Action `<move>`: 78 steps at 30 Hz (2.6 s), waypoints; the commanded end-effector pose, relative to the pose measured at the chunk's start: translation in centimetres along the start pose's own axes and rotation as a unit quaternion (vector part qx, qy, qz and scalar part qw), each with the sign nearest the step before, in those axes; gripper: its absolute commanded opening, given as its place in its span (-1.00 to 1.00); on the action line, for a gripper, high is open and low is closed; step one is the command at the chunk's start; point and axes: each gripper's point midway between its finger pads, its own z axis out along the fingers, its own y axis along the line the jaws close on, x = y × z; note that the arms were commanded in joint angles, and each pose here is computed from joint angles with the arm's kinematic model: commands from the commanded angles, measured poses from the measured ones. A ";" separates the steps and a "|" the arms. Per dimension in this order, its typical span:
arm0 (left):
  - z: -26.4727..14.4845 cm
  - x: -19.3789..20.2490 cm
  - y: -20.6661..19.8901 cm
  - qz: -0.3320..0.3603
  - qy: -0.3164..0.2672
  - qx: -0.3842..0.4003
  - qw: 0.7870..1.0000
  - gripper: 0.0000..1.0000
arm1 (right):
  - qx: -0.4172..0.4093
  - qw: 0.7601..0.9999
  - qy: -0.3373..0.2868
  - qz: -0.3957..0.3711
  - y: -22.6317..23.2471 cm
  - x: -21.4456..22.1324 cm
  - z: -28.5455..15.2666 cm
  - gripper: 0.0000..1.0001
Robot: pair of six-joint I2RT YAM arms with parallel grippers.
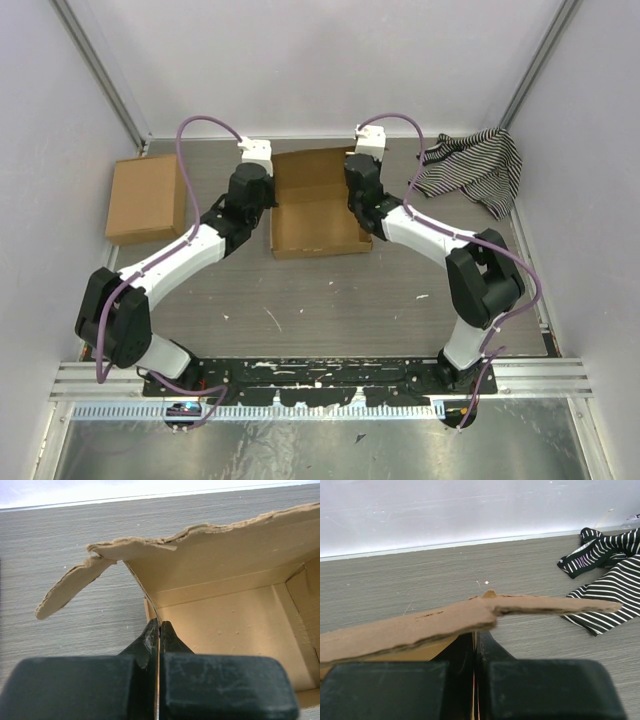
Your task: Fold the paper box
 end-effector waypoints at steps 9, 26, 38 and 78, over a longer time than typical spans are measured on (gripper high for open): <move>-1.0 1.4 -0.4 0.002 0.023 0.010 1.000 -0.90 | 0.013 0.997 0.073 0.011 -1.8 3.8 -2.9 -0.93; -10.8 7.0 3.8 -0.085 0.117 -0.023 0.989 0.15 | -0.098 0.944 0.311 -0.048 -3.1 12.8 -14.0 -0.22; -15.8 6.1 4.8 -0.143 0.104 -0.001 0.984 0.29 | -0.164 0.947 0.275 -0.005 -5.6 6.7 -20.9 0.03; 3.1 11.0 -2.0 -0.100 0.231 0.027 0.968 0.36 | -0.264 0.889 0.329 0.176 -1.5 13.0 -4.2 0.48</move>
